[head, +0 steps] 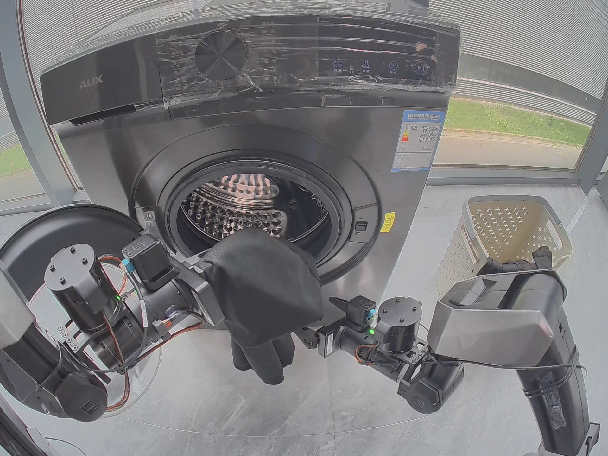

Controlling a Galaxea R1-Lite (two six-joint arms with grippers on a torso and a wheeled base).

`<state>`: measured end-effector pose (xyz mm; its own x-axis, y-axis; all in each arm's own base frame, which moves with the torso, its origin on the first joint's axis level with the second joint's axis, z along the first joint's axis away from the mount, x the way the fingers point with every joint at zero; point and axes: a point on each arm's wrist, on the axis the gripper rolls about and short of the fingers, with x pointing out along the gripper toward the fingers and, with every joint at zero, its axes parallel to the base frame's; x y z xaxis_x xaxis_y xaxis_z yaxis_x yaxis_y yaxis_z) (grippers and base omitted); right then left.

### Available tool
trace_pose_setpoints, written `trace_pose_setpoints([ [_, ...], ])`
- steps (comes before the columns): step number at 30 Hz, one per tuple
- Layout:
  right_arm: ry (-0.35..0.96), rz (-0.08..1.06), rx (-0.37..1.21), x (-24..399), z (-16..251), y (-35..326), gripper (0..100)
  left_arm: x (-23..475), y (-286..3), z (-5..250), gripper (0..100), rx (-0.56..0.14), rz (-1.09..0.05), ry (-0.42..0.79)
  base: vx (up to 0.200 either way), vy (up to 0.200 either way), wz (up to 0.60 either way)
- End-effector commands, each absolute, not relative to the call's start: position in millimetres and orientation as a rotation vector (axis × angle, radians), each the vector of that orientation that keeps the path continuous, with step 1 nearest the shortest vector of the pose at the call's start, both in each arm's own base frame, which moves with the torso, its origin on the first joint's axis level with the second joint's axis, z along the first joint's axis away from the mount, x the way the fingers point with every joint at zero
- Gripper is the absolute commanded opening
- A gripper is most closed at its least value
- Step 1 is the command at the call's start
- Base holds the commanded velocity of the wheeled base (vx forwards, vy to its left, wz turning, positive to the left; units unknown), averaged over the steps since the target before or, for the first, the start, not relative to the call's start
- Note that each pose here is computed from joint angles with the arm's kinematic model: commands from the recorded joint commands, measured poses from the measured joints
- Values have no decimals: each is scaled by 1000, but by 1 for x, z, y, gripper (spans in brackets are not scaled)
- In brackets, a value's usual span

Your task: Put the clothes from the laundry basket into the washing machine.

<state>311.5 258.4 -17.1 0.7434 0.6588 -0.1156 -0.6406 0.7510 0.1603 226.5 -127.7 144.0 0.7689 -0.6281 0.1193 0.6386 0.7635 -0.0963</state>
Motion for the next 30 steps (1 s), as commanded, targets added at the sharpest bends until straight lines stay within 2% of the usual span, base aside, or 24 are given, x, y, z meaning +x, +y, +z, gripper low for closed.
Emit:
trace_pose_setpoints([
  [1,163,714,118,317,-26,264,100,226,-128,143,0,-133,-691,-76,0,0,0],
  [14,121,719,126,326,-26,273,100,225,-128,143,0,-135,-693,-76,0,0,0],
  [24,29,726,133,348,-32,290,100,224,-129,142,0,-134,-696,-71,0,0,0],
  [25,25,728,132,349,-33,291,0,224,-129,142,0,-134,-696,-71,0,0,0],
  [30,33,735,141,346,-33,293,0,225,-129,140,0,-133,-695,-65,0,0,0],
])
